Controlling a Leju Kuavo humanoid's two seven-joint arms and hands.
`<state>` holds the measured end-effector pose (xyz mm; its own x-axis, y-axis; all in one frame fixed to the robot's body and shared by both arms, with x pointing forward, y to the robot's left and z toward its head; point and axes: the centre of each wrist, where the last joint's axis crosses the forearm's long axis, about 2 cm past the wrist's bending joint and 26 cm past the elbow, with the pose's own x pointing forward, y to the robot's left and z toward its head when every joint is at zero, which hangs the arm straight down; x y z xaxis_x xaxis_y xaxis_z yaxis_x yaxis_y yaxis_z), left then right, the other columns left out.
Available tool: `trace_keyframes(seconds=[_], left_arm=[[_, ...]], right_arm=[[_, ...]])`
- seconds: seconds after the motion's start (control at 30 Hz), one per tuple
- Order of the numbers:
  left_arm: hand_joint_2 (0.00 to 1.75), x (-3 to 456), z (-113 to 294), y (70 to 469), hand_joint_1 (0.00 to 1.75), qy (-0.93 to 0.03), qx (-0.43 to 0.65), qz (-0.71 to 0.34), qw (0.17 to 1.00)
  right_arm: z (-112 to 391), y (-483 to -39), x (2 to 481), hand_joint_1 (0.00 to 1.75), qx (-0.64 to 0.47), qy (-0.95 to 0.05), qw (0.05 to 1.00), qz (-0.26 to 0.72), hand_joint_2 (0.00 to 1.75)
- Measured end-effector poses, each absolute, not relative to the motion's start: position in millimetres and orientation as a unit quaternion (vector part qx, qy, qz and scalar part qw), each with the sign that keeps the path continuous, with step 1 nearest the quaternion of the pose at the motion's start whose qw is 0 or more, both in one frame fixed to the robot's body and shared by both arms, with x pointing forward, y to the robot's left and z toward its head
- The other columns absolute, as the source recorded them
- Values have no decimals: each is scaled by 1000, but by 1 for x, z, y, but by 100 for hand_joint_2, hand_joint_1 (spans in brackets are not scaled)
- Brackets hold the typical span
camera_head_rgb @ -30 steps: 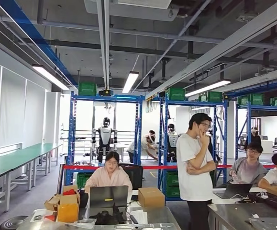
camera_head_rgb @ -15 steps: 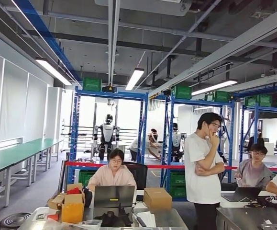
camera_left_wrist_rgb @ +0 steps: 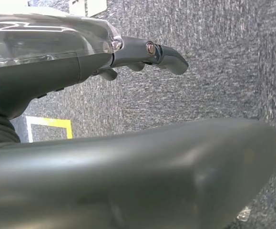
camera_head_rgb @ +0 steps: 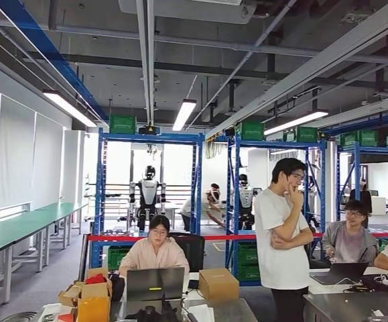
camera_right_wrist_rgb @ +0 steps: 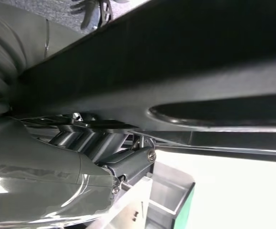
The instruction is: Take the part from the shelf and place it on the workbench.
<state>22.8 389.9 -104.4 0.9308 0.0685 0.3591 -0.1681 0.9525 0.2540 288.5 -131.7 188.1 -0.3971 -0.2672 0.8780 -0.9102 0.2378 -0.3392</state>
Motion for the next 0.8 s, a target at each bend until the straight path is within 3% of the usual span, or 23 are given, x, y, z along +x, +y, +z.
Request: trace_keyframes(seconds=[0.8], left_arm=[[175, 22, -104, 391, 0, -177, 142, 57, 972]], right_arm=[[183, -133, 286, 175, 421, -699, 363, 450, 175]])
